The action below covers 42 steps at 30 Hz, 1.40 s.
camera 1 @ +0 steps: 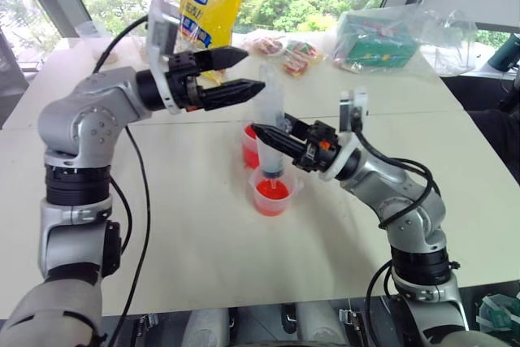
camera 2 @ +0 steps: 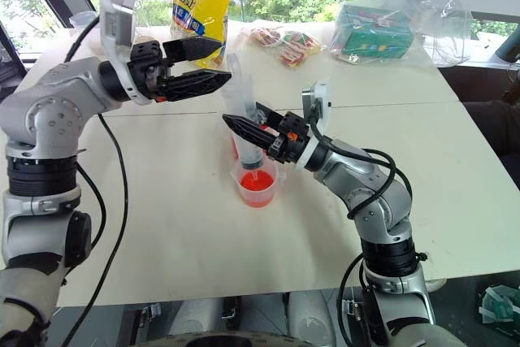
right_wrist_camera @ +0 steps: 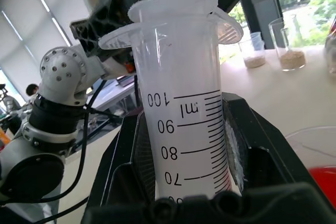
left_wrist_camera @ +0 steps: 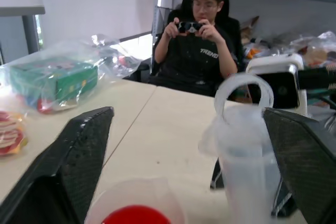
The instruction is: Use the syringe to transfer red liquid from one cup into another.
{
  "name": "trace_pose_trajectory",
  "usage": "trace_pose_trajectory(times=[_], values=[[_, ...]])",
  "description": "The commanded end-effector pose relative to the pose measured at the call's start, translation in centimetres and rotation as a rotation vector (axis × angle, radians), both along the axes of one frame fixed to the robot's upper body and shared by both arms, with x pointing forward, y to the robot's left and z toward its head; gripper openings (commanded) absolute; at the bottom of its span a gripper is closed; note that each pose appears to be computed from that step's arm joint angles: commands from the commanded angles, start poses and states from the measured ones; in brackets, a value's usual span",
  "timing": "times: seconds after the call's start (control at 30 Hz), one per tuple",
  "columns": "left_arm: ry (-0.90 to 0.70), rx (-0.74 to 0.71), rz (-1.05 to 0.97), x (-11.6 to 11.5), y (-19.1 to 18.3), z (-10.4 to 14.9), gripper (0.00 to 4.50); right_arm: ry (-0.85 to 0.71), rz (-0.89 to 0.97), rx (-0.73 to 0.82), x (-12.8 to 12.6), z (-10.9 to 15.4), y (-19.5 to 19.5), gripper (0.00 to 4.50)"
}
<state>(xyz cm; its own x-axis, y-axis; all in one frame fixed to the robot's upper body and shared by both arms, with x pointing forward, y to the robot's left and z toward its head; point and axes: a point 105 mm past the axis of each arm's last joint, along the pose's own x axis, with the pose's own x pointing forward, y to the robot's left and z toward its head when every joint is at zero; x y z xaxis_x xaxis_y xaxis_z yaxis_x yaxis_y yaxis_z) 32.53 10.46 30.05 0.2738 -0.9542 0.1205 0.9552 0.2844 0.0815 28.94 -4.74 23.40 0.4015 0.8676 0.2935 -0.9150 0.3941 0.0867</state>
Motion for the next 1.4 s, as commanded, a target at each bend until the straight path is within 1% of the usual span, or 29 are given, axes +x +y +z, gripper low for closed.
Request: trace_pose_trajectory(times=[0.03,0.17,0.27,0.33,0.37,0.4,0.43,0.5,0.57,0.63,0.77,0.87,0.93,1.0,1.03,1.1,1.13,1.3,1.4], values=[[-0.049,-0.018,0.012,-0.6,1.5,1.6,4.45,-0.091,-0.013,0.066,-0.6,3.3,-0.5,1.40],[-0.036,-0.002,0.022,-1.0,2.1,1.0,4.45,-0.071,-0.113,0.098,1.1,5.3,-2.0,1.40],[-0.009,0.014,0.027,-1.2,2.3,0.0,4.45,-0.008,-0.271,0.092,3.4,6.8,-4.5,1.40],[0.007,0.031,0.029,-1.4,2.2,-1.0,4.45,0.122,-0.426,0.020,5.6,6.1,-7.2,1.40],[0.010,0.037,0.029,-1.4,2.1,-1.2,4.45,0.166,-0.464,-0.007,6.0,5.7,-8.0,1.40],[0.012,0.045,0.027,-1.5,1.9,-1.6,4.45,0.216,-0.501,-0.049,6.4,5.1,-8.9,1.40],[0.012,0.055,0.024,-1.7,1.7,-1.9,4.45,0.267,-0.540,-0.122,6.7,4.0,-9.7,1.40],[0.020,0.066,0.015,-1.9,1.3,-2.6,4.45,0.418,-0.629,-0.295,7.2,0.7,-11.7,1.40],[0.023,0.074,0.011,-2.1,1.1,-3.1,4.45,0.497,-0.665,-0.370,7.2,-1.0,-12.8,1.40],[0.034,0.082,0.004,-2.3,0.9,-3.8,4.45,0.589,-0.682,-0.432,6.8,-3.4,-13.8,1.40],[0.040,0.098,-0.004,-2.6,0.6,-4.4,4.45,0.709,-0.701,-0.494,6.3,-6.4,-14.8,1.40],[0.038,0.106,0.002,-2.7,0.5,-4.7,4.45,0.767,-0.721,-0.543,6.0,-8.8,-15.4,1.40],[0.039,0.113,0.001,-2.8,0.5,-4.8,4.45,0.789,-0.729,-0.562,5.8,-9.9,-15.7,1.40],[0.042,0.128,-0.002,-3.0,0.4,-5.2,4.50,0.801,-0.724,-0.563,5.6,-10.5,-15.8,2.45],[0.044,0.133,-0.004,-3.1,0.4,-5.4,4.50,0.801,-0.721,-0.558,5.6,-10.5,-15.8,2.82],[0.049,0.137,-0.008,-3.3,0.4,-5.6,4.50,0.794,-0.710,-0.551,5.5,-10.3,-15.7,3.96],[0.050,0.142,-0.009,-3.4,0.4,-5.7,4.50,0.785,-0.705,-0.550,5.5,-10.0,-15.7,4.44],[0.057,0.152,-0.011,-3.5,0.5,-5.9,4.50,0.668,-0.661,-0.582,4.9,-7.9,-15.4,4.44],[0.061,0.166,-0.009,-3.5,0.8,-6.1,4.50,0.530,-0.591,-0.581,3.7,-4.9,-14.9,4.44]])
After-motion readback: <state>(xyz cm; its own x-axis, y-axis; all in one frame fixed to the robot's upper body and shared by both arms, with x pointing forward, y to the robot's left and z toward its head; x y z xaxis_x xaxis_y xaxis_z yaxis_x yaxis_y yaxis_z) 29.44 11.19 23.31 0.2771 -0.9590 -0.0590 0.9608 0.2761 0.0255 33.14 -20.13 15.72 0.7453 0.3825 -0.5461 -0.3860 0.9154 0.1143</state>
